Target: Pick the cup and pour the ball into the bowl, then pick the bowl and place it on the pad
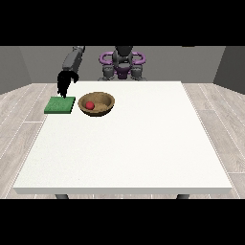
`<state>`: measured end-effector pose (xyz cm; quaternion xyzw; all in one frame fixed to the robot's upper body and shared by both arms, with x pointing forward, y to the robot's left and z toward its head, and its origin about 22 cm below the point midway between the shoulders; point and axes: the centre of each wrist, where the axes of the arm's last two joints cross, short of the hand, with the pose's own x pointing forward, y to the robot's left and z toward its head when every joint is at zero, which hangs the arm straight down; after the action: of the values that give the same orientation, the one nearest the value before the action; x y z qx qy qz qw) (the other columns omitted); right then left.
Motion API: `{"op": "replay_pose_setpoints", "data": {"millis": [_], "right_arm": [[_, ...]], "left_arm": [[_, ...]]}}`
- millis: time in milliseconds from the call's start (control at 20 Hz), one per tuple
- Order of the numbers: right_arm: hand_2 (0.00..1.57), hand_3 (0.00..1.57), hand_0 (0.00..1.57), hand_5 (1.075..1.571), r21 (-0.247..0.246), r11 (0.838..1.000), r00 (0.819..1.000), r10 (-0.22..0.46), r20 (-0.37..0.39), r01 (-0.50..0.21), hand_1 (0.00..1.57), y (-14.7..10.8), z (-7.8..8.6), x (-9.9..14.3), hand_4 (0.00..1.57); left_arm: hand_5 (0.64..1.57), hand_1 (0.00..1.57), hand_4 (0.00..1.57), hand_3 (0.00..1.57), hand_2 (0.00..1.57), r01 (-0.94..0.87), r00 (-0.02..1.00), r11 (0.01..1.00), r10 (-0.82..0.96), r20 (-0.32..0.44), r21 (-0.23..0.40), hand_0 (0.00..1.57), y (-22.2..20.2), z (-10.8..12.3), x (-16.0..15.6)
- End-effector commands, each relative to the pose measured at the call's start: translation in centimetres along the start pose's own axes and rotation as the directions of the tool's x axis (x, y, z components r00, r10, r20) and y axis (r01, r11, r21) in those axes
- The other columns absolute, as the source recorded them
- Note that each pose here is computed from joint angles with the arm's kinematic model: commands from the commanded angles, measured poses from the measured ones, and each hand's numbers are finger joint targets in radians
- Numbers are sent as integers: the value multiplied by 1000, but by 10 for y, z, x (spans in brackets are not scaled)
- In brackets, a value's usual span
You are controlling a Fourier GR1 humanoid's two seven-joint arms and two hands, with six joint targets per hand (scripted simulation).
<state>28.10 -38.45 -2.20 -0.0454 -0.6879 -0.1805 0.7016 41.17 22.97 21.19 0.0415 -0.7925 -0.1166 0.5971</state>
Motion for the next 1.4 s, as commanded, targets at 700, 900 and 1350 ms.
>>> {"op": "replay_pose_setpoints", "data": {"millis": [700, 900, 1350], "right_arm": [[0, 0, 0, 1553, 13, 996, 995, -88, 51, 88, 0, 6, -23, -39, 529], [0, 0, 0, 1551, 81, 995, 997, -57, 60, 52, 0, 50, -30, -49, 498], [0, 0, 0, 1547, 67, 995, 992, -82, 100, 75, 0, 69, -39, -38, 444]], "left_arm": [[1532, 0, 1014, 0, 0, -66, 994, 998, 65, 92, 4, 0, 105, 46, 21], [1536, 0, 1016, 0, 0, -65, 992, 997, 60, 107, 47, 0, 140, 51, 35], [1536, 0, 1024, 0, 0, -48, 983, 999, 45, 177, 9, 0, 130, 52, 48]]}}
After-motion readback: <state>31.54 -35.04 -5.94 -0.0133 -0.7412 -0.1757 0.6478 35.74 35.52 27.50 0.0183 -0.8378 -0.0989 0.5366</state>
